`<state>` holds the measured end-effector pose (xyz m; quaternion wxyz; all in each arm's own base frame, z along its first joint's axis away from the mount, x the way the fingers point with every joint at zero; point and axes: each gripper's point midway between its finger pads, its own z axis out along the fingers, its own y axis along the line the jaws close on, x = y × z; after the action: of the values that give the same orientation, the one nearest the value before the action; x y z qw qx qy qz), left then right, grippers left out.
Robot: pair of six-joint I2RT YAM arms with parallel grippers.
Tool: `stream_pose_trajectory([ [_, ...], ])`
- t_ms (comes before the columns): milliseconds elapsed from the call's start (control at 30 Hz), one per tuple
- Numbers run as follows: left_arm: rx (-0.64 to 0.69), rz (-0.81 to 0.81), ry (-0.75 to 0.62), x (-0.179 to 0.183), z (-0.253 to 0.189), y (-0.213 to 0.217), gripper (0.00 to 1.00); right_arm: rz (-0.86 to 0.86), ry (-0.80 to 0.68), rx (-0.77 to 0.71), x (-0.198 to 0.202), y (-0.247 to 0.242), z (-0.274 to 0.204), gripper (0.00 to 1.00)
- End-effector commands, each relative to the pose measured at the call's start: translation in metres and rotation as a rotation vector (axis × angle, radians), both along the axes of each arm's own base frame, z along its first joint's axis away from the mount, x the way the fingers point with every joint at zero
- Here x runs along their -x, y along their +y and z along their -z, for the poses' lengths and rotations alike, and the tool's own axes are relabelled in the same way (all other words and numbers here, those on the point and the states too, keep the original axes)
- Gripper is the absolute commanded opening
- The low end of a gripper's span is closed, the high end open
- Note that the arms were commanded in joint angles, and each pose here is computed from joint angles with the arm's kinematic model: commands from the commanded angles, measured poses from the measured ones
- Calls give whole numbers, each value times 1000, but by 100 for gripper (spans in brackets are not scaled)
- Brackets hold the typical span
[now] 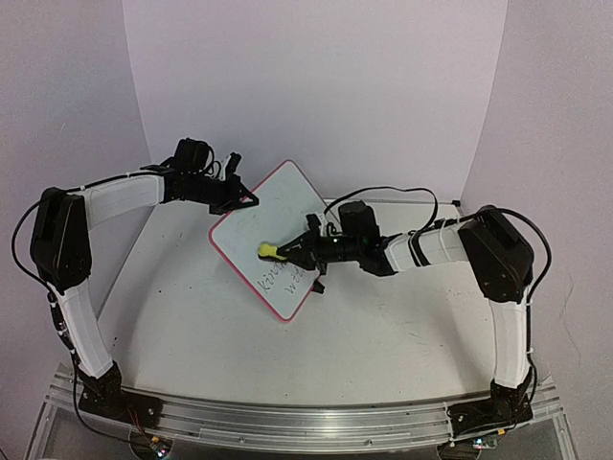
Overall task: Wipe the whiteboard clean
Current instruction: Erase the whiteboard at the center of the board.
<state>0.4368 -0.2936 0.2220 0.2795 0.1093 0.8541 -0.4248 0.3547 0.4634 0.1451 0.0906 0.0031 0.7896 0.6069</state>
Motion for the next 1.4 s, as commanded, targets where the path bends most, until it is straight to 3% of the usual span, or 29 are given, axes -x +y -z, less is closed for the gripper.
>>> stream_pose_trajectory([
  [0,-18,42,-36,15,-9,-6,0,-30,-79,-43,-5,47,-40,0],
  [333,-20,42,-40,16,-10,-6,0,-24,-75,-40,-24,75,-45,0],
  [667,-19,43,-47,16,-12,-6,0,72,23,71,-23,-9,23,0],
  [900,-17,44,-50,17,-14,-6,0,99,22,62,-31,-22,21,0],
  [1367,-16,50,-54,19,-16,-7,0,300,36,10,-118,-69,12,0],
])
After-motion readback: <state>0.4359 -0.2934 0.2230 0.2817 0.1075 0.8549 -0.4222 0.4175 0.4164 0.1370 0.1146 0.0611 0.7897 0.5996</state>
